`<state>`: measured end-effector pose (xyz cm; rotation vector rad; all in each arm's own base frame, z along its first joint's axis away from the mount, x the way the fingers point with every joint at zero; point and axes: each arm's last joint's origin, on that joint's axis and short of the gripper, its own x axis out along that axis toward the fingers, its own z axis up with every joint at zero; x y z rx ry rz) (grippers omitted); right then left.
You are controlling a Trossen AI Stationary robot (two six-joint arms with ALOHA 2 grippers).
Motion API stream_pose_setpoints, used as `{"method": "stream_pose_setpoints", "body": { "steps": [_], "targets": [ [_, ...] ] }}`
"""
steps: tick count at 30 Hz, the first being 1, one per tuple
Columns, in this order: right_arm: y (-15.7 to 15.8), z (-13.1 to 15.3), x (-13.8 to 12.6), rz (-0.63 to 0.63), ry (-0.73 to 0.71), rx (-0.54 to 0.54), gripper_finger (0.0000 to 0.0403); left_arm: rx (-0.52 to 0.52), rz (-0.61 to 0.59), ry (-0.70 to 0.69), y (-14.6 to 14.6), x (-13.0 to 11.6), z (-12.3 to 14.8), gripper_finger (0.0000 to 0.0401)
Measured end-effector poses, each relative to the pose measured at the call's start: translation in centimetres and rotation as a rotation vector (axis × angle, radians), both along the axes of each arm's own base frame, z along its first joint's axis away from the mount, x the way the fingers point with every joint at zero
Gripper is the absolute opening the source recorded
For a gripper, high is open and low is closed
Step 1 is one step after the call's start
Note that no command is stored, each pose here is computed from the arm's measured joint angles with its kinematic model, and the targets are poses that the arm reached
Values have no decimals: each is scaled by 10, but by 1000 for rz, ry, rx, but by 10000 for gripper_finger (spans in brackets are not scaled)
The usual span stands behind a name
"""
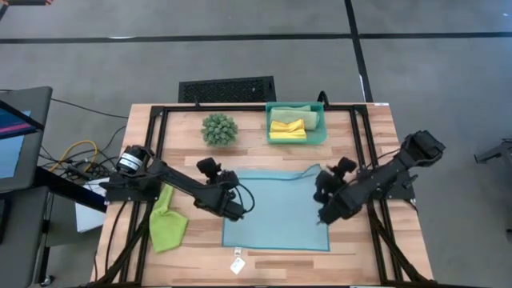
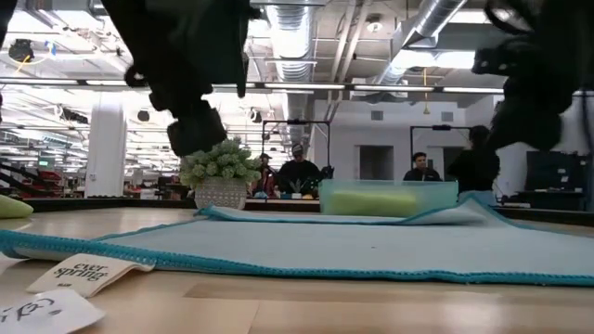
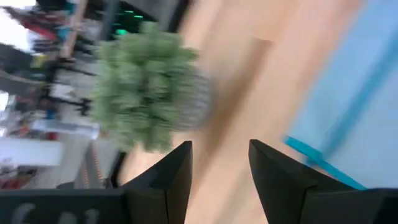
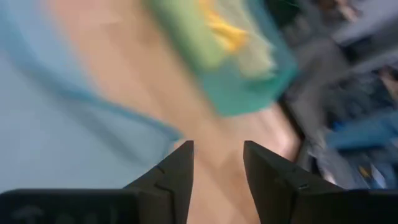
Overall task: Roll microfiber towels into tight, uniform cylinder then place into a basket
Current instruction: Roll the blue microfiber cloth
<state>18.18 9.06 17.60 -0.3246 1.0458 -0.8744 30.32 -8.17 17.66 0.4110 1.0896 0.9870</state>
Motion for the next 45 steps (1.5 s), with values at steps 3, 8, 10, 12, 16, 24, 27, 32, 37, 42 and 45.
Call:
{"method": "stream_pose_setpoints", "body": {
  "steps": [3,8,10,12,16,24,27,32,37,42,45],
  "targets": [
    [16,-9,5,155,49,109,154,-122,-58,47,-10,4,-3,153],
    [22,-30,19,354,4,195,130,-342,-250,56,-28,21,-10,153],
    [20,-34,25,381,-14,241,121,-400,-362,36,-37,28,-12,153],
    [17,-37,30,397,-19,303,113,-438,-454,28,-43,33,-12,153],
    [9,-42,36,383,-69,344,100,-486,-532,22,-48,38,-11,153],
    [-29,-54,60,321,-228,380,84,-411,-504,-56,-43,44,-9,153],
    [-43,-61,67,308,-247,404,77,-423,-538,-111,-47,49,-6,153],
    [-58,-75,71,276,-245,407,69,-468,-599,-179,-51,57,-3,153],
    [-67,-75,72,185,-289,335,63,-514,-655,-222,-55,62,-1,153],
    [-75,-70,73,136,-332,333,60,-526,-729,-254,-56,60,-11,153],
    [-83,-71,73,97,-332,328,60,-577,-785,-259,-55,56,-22,153]
  ]
}}
